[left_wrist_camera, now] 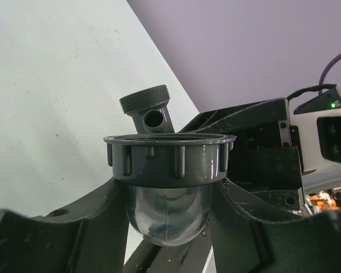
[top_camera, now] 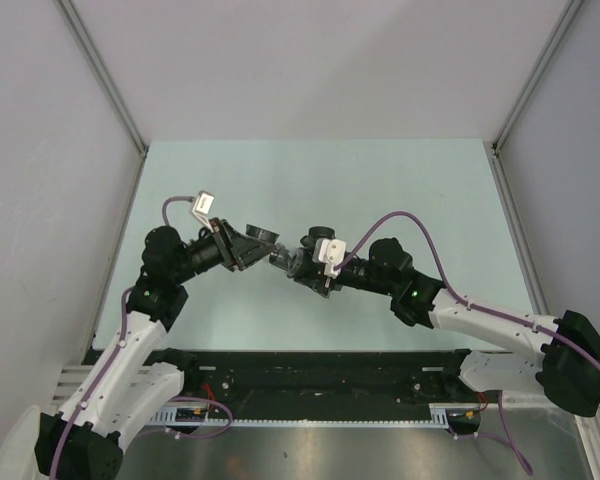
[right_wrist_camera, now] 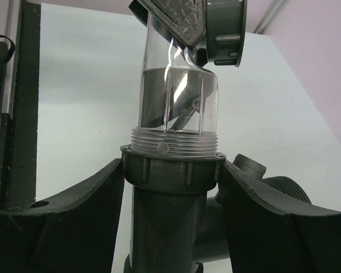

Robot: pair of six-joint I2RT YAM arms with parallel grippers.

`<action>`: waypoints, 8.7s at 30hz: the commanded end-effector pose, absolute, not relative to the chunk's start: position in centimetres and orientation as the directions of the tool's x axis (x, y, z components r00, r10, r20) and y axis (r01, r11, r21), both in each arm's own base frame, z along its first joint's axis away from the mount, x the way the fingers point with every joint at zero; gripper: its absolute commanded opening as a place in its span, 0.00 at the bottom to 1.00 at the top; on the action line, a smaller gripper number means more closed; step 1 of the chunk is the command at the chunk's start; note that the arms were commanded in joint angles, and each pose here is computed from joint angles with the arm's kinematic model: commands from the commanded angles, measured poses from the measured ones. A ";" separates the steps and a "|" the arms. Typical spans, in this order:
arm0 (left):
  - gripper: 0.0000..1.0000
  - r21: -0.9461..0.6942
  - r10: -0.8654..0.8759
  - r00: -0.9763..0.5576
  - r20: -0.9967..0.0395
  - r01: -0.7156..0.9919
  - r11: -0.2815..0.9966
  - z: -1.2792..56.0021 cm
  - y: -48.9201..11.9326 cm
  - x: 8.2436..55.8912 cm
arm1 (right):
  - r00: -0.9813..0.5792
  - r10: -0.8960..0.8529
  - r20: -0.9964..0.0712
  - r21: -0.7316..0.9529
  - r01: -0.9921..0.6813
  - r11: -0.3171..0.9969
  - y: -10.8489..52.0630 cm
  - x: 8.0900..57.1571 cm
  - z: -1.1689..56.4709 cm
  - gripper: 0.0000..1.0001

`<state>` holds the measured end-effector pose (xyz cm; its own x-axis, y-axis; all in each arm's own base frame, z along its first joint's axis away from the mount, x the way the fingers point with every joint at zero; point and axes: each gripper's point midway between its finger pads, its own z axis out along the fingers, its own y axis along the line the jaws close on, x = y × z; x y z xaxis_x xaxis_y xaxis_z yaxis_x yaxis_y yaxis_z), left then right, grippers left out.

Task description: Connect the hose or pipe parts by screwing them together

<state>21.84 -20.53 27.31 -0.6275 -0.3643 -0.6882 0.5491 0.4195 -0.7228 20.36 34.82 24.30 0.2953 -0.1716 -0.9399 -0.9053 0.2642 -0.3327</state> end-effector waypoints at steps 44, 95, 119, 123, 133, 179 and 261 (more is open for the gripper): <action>0.00 -0.222 0.007 -0.223 -0.975 0.972 0.077 26.2 -24.1 15.7 | 0.203 0.049 -0.978 -0.204 -0.979 -0.002 35.1 17.3 29.9 0.00; 0.00 0.075 0.022 0.083 -0.996 0.960 -0.269 22.0 -25.1 12.0 | 0.076 0.037 -0.996 -0.085 -0.922 -0.378 33.6 13.3 28.0 0.00; 0.00 0.169 0.028 0.181 -0.983 0.956 -0.240 20.8 -25.7 13.1 | 0.000 -0.005 -1.000 0.001 -0.940 -0.340 33.5 14.7 27.5 0.05; 0.00 0.186 0.052 0.197 -0.979 0.967 -0.175 20.7 -25.7 14.3 | -0.008 -0.031 -0.999 0.016 -0.962 -0.272 33.6 16.0 27.4 0.21; 0.00 0.091 0.101 0.103 -0.990 0.989 -0.114 19.8 -25.8 15.9 | -0.027 -0.065 -0.998 0.038 -0.984 -0.172 33.1 17.5 26.8 0.38; 0.00 -0.555 -0.149 -0.558 -0.816 0.686 0.471 24.9 -24.2 23.9 | 0.152 0.033 -0.988 -0.117 -0.864 0.490 27.5 24.4 34.2 0.98; 0.00 -0.437 -0.348 -0.300 -0.888 0.786 0.437 32.3 -22.1 23.1 | 0.153 -0.035 -0.988 -0.156 -0.930 0.334 29.0 20.6 32.8 1.00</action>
<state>21.06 -24.02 29.36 -0.3127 -0.1953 -0.9296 0.8842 0.2976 -0.3600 18.77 29.99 28.92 0.0015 -0.0559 -0.9984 -0.9829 0.1839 -0.0118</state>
